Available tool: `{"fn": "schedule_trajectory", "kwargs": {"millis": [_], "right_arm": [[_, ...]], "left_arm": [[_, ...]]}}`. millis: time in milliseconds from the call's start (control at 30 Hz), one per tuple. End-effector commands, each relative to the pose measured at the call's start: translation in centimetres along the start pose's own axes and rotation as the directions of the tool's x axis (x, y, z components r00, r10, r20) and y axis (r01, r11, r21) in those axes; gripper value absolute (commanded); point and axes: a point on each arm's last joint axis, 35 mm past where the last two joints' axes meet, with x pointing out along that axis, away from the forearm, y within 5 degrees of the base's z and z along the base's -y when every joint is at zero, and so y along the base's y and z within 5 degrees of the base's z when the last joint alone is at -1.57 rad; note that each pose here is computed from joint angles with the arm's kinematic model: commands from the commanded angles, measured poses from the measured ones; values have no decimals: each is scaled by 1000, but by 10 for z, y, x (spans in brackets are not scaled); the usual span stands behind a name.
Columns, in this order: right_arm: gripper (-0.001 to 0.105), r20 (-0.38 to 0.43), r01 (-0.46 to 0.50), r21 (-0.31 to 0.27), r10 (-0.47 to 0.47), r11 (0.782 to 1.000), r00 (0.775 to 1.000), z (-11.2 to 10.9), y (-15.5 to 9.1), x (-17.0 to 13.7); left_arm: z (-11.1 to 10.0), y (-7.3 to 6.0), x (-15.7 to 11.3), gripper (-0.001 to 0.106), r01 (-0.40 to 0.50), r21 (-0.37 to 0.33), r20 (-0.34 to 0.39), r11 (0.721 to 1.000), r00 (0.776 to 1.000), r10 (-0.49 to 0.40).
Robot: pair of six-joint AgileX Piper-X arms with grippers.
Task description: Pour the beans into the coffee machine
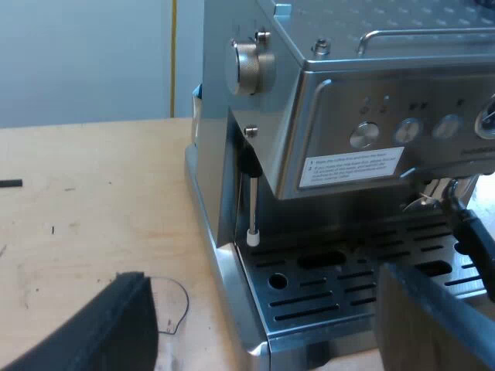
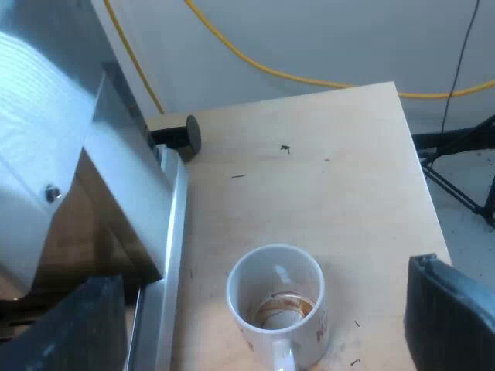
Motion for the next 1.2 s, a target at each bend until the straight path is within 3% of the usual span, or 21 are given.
{"fn": "schedule_trajectory", "kwargs": {"millis": [33, 167, 400, 633, 833, 967, 1033, 1200], "right_arm": [[79, 23, -8, -39, 9, 999, 1000, 1, 1, -12], [79, 39, 13, -175, -7, 984, 999, -3, 3, -32], [79, 141, 60, -171, -36, 983, 989, -10, 7, -68], [79, 207, 73, -130, -45, 989, 977, -27, 13, -89], [79, 283, 100, -129, -60, 987, 957, -43, 18, -107], [79, 354, 126, -128, -73, 984, 932, -56, 23, -121], [79, 373, 131, -123, -77, 984, 925, -62, 24, -125], [79, 439, 142, -90, -88, 986, 894, -79, 29, -141]], "left_arm": [[1, -4, -9, 62, 11, 9, 35, 1000, 999, -11], [-2, -8, -24, 62, 22, 28, 84, 999, 996, -24], [-9, -17, -50, 62, 38, 65, 174, 997, 984, -49], [-22, -26, -85, 62, 55, 115, 288, 992, 954, -86], [-36, -33, -112, 62, 59, 155, 378, 986, 919, -115], [-38, -31, -118, 62, -22, 127, 430, 992, 902, -35], [-39, -31, -120, 62, -54, 110, 436, 993, 900, 1], [-47, -28, -119, 62, -65, 85, 361, 994, 932, 30]]}}
